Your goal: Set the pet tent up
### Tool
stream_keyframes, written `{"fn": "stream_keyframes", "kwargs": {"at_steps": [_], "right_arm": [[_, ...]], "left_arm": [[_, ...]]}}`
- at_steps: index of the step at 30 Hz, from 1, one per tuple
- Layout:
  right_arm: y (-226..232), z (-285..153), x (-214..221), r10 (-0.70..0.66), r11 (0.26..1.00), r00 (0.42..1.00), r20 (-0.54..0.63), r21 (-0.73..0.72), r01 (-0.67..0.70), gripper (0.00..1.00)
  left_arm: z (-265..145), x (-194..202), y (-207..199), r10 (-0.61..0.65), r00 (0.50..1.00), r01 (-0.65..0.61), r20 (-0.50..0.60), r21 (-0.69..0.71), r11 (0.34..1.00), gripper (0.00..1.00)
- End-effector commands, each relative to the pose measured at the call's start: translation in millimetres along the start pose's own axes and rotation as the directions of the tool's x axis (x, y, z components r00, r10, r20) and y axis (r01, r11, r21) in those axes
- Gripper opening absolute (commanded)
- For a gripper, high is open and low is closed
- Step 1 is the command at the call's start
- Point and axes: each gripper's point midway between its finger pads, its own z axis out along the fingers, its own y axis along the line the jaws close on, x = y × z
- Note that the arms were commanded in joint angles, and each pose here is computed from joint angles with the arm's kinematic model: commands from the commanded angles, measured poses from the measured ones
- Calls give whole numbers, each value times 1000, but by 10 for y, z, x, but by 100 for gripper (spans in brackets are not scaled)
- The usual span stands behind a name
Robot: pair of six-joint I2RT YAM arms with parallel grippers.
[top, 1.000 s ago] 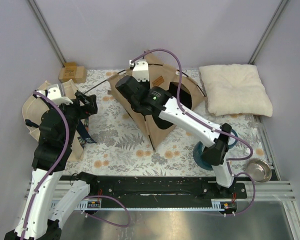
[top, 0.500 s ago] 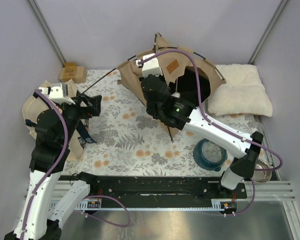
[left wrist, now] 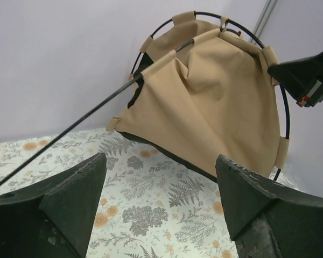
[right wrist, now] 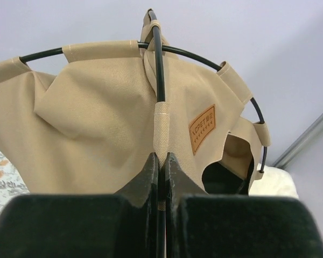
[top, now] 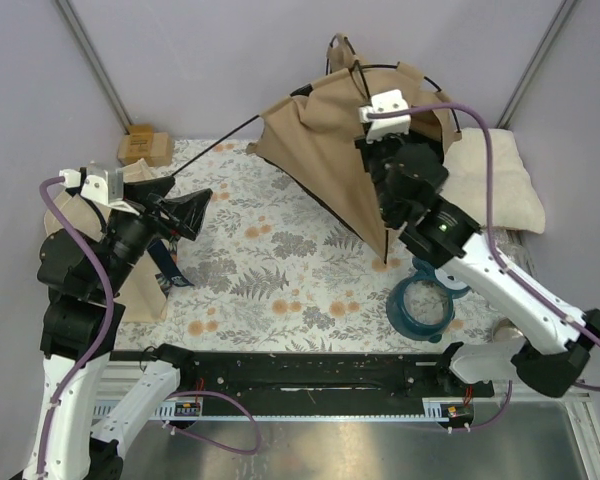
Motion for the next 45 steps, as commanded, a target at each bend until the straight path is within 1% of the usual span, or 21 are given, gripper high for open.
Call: {"fn": "stream_keyframes", "kwargs": {"at_steps": [1, 5, 9, 12, 13, 16, 19, 22, 24, 28, 29, 30, 31, 32, 34, 37, 40, 43, 45], "right_arm": [[-282, -202, -355, 58, 993, 983, 175, -110, -39, 0], [-434, -268, -205, 54, 987, 979, 196, -162, -22, 0], [-566, -277, -110, 67, 978, 976, 206, -209, -23, 0], [-524, -298, -117, 60, 956, 974, 218, -294, 7, 0], [-452, -319, -44, 45, 938, 981, 189, -345, 23, 0], [-307, -365, 56, 0, 894, 989, 148, -443, 66, 0], [-131, -495, 200, -44, 828, 994, 102, -553, 94, 0], [40, -629, 329, -54, 758, 995, 78, -646, 92, 0], [152, -682, 429, -43, 719, 997, 66, -691, 77, 0], [325, -680, 741, -28, 681, 1000, -11, -732, 11, 0], [383, -672, 886, -15, 677, 999, -46, -736, -23, 11], [402, -662, 949, -8, 679, 998, -67, -733, -44, 20], [408, -657, 984, -5, 681, 997, -80, -730, -55, 33], [405, -655, 1007, -1, 686, 996, -91, -724, -65, 48], [397, -660, 1030, 10, 694, 994, -105, -715, -83, 69], [371, -670, 960, 59, 706, 992, -111, -698, -120, 88], [320, -707, 820, 119, 716, 987, -110, -679, -162, 95], [286, -765, 672, 169, 710, 980, -101, -677, -193, 98], [277, -787, 613, 185, 705, 977, -104, -679, -206, 98]], "left_arm": [[10, -253, -142, 7, 998, -11, 61, 61, 998, 85], [53, -285, -128, -13, 998, 10, 56, 48, 999, 85], [137, -224, -106, -45, 998, 44, 32, 44, 998, 85], [219, -136, -90, -75, 997, 75, 3, 46, 996, 85], [251, -69, -95, -84, 996, 85, -19, 55, 995, 85], [363, 124, -72, -99, 990, 105, -99, 59, 993, 85], [444, 255, -11, -84, 984, 92, -157, 45, 995, 86], [526, 378, -57, -77, 975, 98, -209, 91, 991, 86], [619, 517, -125, -102, 961, 142, -256, 142, 980, 86], [791, 784, -214, -185, 932, 257, -313, 207, 944, 86], [892, 903, -208, -227, 916, 307, -331, 214, 928, 86], [946, 964, -221, -238, 909, 325, -342, 227, 918, 86], [997, 1013, -209, -247, 900, 340, -358, 223, 914, 86], [1057, 1084, -202, -252, 891, 351, -379, 219, 910, 86], [1145, 1157, -226, -243, 884, 351, -400, 224, 909, 86], [1250, 1283, -324, -231, 866, 366, -442, 247, 897, 85], [1263, 1342, -443, -204, 858, 357, -471, 264, 896, 84], [1220, 1344, -512, -193, 858, 359, -477, 288, 888, 84], [1175, 1351, -485, -181, 860, 342, -477, 276, 898, 84]]}}
